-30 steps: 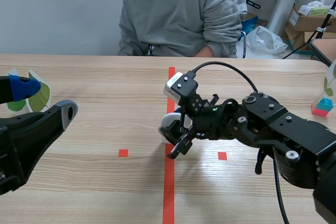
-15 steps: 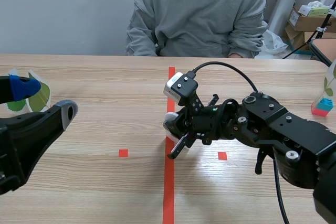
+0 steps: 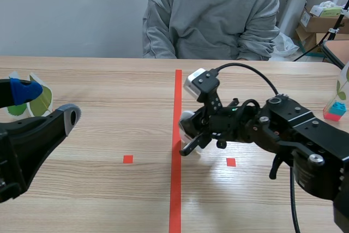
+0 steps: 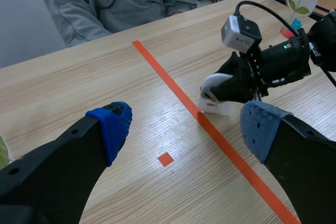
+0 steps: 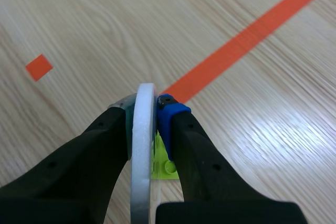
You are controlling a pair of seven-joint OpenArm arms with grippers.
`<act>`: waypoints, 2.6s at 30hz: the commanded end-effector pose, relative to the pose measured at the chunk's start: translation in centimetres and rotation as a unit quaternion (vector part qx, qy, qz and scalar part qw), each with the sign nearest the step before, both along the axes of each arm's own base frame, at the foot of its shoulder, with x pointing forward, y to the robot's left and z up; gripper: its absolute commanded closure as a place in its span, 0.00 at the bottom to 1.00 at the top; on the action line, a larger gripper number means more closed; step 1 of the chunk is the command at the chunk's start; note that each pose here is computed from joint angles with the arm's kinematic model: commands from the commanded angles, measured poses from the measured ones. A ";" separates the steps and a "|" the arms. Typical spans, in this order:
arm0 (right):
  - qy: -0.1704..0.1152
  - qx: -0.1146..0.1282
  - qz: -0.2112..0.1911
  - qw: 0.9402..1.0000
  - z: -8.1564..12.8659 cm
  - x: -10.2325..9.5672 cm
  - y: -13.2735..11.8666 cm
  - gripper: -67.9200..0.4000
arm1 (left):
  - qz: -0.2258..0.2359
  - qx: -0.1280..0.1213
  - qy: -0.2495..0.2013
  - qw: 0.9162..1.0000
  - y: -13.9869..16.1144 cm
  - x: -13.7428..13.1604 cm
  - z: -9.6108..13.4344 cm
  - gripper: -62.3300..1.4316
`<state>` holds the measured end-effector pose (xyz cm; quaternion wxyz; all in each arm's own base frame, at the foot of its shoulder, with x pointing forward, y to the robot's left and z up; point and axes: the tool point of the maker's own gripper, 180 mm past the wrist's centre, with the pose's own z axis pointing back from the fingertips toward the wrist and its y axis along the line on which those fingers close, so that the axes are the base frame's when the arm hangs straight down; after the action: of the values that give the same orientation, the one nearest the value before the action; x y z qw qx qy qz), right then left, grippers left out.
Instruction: Do the leaf sorting experiment
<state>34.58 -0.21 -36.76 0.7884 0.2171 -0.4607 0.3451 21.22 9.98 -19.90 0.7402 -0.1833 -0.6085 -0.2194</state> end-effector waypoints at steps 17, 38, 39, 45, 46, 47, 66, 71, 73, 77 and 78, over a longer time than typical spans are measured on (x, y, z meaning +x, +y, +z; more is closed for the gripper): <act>-0.023 -0.017 -0.249 0.968 2.4 0.8 -17.4 0.98 | 0.000 -0.012 -0.012 1.000 -0.3 0.0 0.9 0.27; -0.061 -0.109 -0.530 0.839 3.9 -3.6 -38.1 0.98 | 0.000 -0.013 -0.013 1.000 -0.3 0.0 1.0 0.27; -0.061 -0.110 -0.533 0.837 3.6 -3.7 -38.5 0.98 | 0.000 -0.013 -0.013 1.000 -0.3 0.0 1.0 0.27; -0.061 -0.104 -0.548 0.828 3.4 -3.1 -39.9 0.98 | 0.000 -0.013 -0.013 1.000 -0.3 0.0 1.0 0.27; -0.062 -0.103 -0.548 0.828 3.5 -2.9 -40.0 0.98 | 0.000 -0.013 -0.013 1.000 -0.3 0.0 1.0 0.27; -0.064 -0.101 -0.549 0.827 3.7 -2.7 -40.0 0.98 | 0.000 -0.013 -0.013 1.000 -0.3 0.0 1.0 0.27; -0.042 -0.070 -0.507 0.858 1.5 -1.6 -36.3 0.60 | 0.000 -0.014 -0.015 1.000 -0.3 0.1 1.1 0.27; -0.042 -0.069 -0.507 0.858 1.5 -1.6 -36.3 0.37 | -0.001 -0.013 -0.016 1.000 -0.3 0.1 1.1 0.27; -0.043 -0.069 -0.507 0.858 1.5 -1.6 -36.3 0.30 | 0.000 -0.013 -0.017 1.000 -0.3 0.2 1.1 0.27; -0.043 -0.070 -0.507 0.858 1.5 -1.6 -36.3 0.23 | 0.000 -0.013 -0.017 1.000 -0.3 0.2 1.2 0.27; -0.042 -0.069 -0.504 0.860 1.5 -1.6 -36.2 0.21 | 0.000 -0.013 -0.017 1.000 -0.3 0.2 1.1 0.27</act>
<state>32.34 -35.37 -36.94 0.8596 -0.1054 -0.4961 -0.0612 21.28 9.98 -19.84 0.7393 -0.1831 -0.6096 -0.2196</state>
